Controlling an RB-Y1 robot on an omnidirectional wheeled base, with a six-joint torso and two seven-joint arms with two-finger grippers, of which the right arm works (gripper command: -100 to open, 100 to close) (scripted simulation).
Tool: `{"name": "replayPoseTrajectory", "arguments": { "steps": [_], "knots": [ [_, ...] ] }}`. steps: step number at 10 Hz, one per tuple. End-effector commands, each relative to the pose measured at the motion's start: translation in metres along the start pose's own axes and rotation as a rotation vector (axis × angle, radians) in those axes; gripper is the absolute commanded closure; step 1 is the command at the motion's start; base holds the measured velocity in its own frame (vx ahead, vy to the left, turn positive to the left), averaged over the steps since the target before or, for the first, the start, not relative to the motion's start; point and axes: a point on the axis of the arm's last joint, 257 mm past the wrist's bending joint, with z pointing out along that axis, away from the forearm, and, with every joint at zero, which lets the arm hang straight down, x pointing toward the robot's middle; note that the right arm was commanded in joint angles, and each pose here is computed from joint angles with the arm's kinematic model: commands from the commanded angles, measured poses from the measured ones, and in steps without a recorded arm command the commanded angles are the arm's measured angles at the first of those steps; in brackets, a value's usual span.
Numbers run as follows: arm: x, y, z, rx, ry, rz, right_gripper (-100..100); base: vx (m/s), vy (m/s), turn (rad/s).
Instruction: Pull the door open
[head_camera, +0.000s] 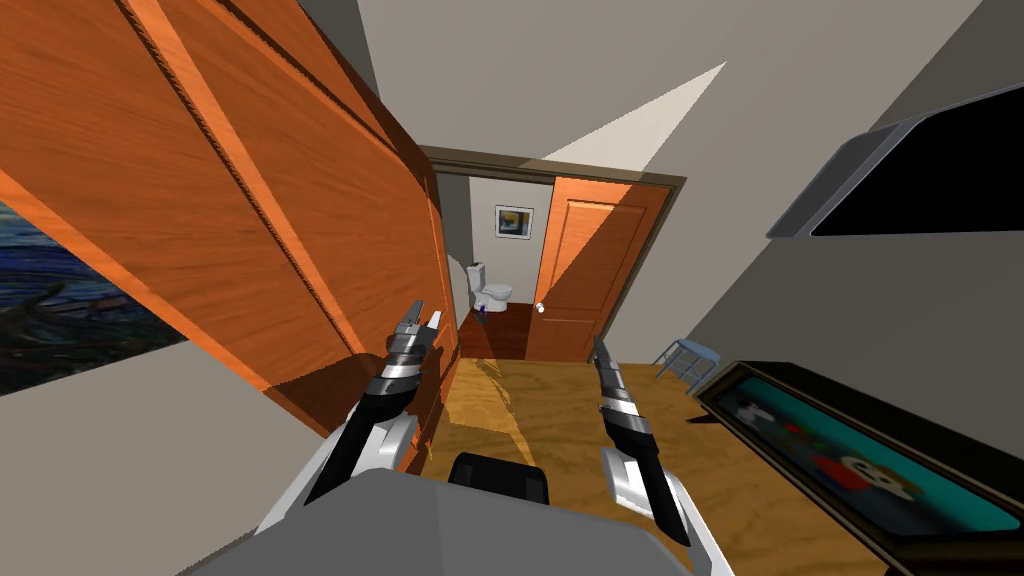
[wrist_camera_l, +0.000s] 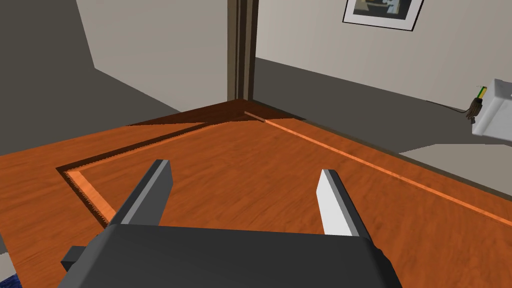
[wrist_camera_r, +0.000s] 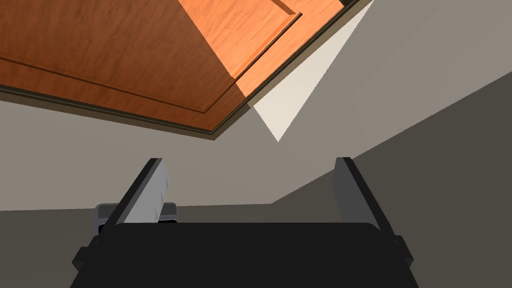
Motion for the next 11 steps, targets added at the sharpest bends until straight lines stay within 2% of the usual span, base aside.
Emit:
{"name": "replayPoseTrajectory", "arguments": {
  "steps": [1,11],
  "knots": [
    [0.006,-0.01,-0.0016,0.01,0.015,-0.04,-100,0.087,0.007,0.004],
    [0.047,-0.077,-0.0189,0.066,0.12,-0.275,-100,0.099,0.006,0.005]
  ]
}}
